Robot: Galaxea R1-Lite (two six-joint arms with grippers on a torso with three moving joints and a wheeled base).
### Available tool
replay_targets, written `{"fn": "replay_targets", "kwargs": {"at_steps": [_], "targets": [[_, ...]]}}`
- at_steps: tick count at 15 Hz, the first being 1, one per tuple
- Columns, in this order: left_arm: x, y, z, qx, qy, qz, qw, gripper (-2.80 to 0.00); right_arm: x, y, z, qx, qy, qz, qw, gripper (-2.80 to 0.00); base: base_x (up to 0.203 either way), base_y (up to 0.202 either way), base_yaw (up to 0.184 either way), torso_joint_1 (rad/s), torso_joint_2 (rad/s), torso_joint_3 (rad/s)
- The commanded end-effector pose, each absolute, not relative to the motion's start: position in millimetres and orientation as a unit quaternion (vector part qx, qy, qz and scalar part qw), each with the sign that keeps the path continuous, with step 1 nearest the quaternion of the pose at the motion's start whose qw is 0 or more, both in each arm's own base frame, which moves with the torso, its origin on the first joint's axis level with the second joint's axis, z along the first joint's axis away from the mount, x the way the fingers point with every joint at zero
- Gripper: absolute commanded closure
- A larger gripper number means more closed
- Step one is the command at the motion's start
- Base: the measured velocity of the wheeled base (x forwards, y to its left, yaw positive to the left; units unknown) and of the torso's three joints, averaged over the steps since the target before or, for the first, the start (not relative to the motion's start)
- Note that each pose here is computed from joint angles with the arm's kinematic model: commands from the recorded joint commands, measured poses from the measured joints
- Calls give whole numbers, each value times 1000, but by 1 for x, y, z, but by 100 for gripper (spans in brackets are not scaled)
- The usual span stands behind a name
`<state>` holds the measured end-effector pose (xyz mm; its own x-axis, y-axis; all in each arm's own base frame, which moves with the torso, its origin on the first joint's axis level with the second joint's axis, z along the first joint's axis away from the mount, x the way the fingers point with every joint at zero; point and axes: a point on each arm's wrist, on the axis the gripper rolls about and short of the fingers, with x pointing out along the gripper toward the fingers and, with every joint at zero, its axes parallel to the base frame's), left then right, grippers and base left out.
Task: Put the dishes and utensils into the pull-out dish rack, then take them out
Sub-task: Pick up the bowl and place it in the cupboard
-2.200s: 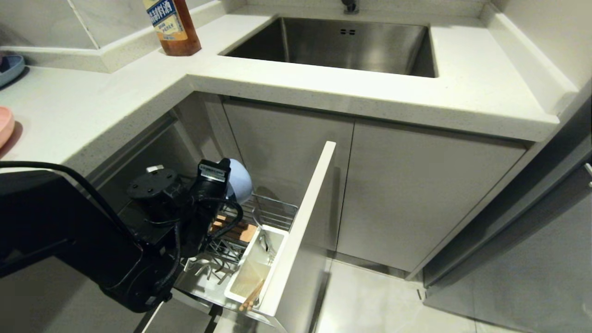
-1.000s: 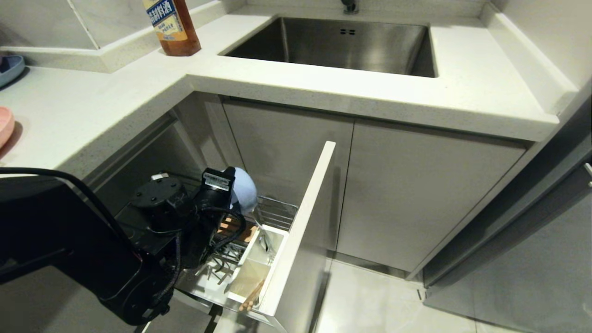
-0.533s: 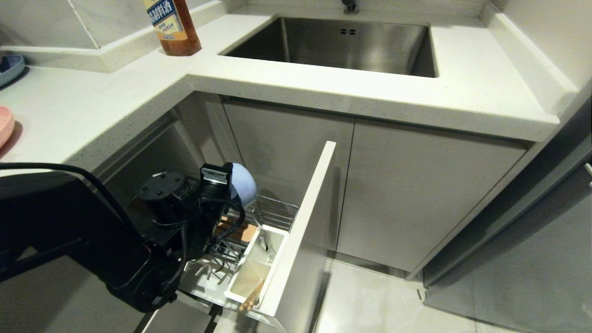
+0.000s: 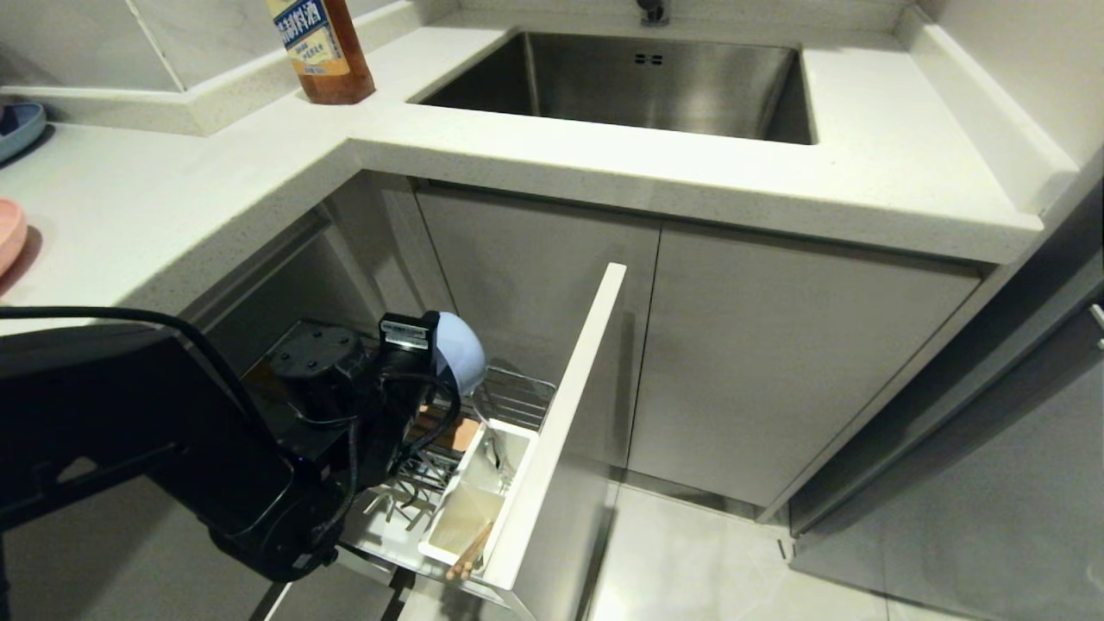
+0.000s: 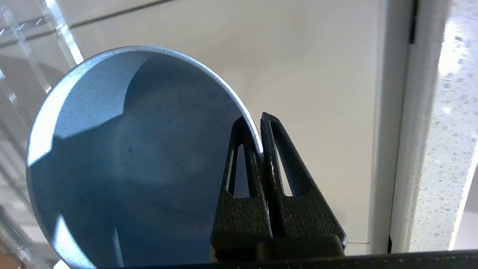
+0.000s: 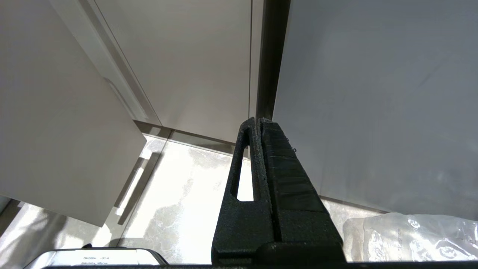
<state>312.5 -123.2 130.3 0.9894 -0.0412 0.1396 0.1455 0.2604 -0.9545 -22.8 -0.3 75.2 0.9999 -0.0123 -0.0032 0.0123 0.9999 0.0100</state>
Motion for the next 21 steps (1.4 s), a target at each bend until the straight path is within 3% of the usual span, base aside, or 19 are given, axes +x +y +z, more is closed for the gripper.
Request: {"fn": "replay_targets", "kwargs": {"at_steps": [1,21], "targets": [[312,-123,126,-612,-39,-56,788,0,-23,0,75,5,2,-6,1000,0,0,0,0,0,0,0],[316,-117,104,-620,-17,-27,784,0,-23,0,75,5,2,-6,1000,0,0,0,0,0,0,0]]}}
